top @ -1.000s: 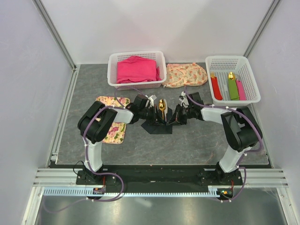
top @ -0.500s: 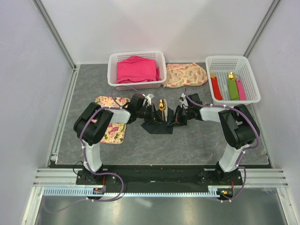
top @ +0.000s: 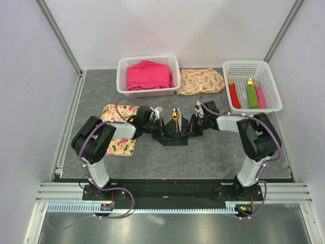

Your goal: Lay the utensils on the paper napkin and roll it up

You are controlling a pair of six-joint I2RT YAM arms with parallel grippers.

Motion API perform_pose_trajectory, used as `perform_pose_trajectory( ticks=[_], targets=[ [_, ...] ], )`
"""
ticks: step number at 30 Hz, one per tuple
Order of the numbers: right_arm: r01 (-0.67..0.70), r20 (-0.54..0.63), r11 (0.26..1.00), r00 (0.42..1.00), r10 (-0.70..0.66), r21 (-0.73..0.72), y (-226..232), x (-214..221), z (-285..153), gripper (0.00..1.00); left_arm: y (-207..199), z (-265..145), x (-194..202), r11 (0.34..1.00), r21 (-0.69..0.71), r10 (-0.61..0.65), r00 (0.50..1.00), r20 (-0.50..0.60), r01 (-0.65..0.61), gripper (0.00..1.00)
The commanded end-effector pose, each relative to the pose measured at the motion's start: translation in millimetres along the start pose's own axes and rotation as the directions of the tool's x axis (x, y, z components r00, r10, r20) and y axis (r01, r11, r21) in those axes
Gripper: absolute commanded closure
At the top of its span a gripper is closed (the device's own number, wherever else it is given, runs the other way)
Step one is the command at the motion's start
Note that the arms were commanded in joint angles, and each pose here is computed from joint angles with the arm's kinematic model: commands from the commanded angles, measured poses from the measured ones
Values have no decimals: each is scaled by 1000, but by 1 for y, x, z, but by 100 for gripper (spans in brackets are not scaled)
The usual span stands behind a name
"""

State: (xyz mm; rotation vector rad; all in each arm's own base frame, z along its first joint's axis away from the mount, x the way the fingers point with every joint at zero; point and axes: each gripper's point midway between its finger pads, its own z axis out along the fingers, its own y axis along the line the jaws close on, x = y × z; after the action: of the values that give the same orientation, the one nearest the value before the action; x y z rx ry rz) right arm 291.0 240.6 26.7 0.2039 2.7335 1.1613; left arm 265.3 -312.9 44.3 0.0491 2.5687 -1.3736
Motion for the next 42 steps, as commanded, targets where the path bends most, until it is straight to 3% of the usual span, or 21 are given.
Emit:
perform_pose_trajectory(
  ticks=[1,16,42],
  targets=[
    [36,30,999,999,-36,-24,14,-11,-4,100,7,0,7,1000,2,26,999,-23,-26,94],
    [46,33,993,999,-43,-110,44,-4,-12,100,34,10,12,996,-88,-34,999,-41,30,98],
    [-43,-14,986,999,42,-163,56,3,22,100,40,12,14,993,-109,-46,998,-53,40,98]
  ],
)
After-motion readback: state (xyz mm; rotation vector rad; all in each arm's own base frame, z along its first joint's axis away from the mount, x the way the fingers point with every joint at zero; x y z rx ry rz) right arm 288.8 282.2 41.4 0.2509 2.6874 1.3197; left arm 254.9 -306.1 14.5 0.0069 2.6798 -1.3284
